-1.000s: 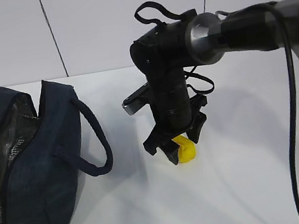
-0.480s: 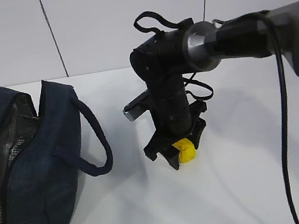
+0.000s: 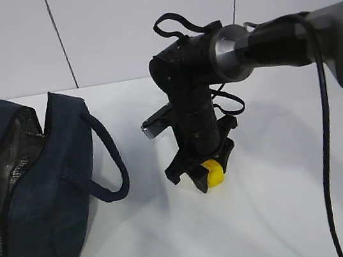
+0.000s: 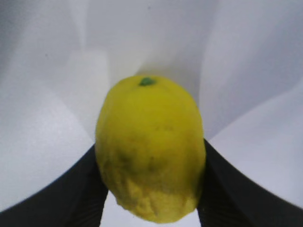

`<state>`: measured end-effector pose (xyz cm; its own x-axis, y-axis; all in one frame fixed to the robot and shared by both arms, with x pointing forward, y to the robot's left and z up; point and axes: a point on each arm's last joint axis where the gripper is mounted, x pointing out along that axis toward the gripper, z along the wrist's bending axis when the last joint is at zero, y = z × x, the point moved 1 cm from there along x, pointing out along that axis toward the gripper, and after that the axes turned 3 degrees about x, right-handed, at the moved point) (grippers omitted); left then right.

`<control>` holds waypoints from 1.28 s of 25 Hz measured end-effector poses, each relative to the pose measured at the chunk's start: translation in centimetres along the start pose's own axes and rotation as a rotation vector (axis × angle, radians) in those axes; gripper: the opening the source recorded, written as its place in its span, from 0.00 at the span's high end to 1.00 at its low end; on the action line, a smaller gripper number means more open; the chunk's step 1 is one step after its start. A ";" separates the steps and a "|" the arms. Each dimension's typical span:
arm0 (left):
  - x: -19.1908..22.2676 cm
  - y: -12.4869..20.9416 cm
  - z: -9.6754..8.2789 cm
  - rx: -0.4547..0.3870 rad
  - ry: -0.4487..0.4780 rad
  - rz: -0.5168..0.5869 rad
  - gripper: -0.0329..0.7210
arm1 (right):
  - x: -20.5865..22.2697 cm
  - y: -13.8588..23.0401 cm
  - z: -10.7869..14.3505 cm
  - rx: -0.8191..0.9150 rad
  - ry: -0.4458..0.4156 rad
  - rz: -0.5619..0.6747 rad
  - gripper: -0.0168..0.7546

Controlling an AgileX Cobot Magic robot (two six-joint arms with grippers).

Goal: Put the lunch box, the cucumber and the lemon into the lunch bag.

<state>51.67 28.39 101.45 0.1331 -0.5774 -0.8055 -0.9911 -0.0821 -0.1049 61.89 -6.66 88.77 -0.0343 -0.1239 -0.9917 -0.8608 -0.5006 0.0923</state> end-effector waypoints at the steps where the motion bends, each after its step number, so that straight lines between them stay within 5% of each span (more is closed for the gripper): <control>1: 0.0 0.0 0.0 0.000 0.000 0.000 0.96 | -0.1 0.0 0.1 0.003 -0.006 -0.002 0.49; 13: 0.0 0.0 0.1 0.002 -0.005 0.002 0.96 | -8.7 1.5 0.3 0.046 -0.119 -0.185 0.49; 32: 0.0 0.1 0.3 0.011 -0.025 0.010 0.96 | -19.3 3.8 6.7 -0.064 -0.980 -0.415 0.50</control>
<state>51.56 28.59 101.29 0.1230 -0.5579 -0.8208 -0.9924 -0.0674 -0.1028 55.87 -0.45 107.71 -0.1628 0.7956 -0.5835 -0.8716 -0.3931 -0.2928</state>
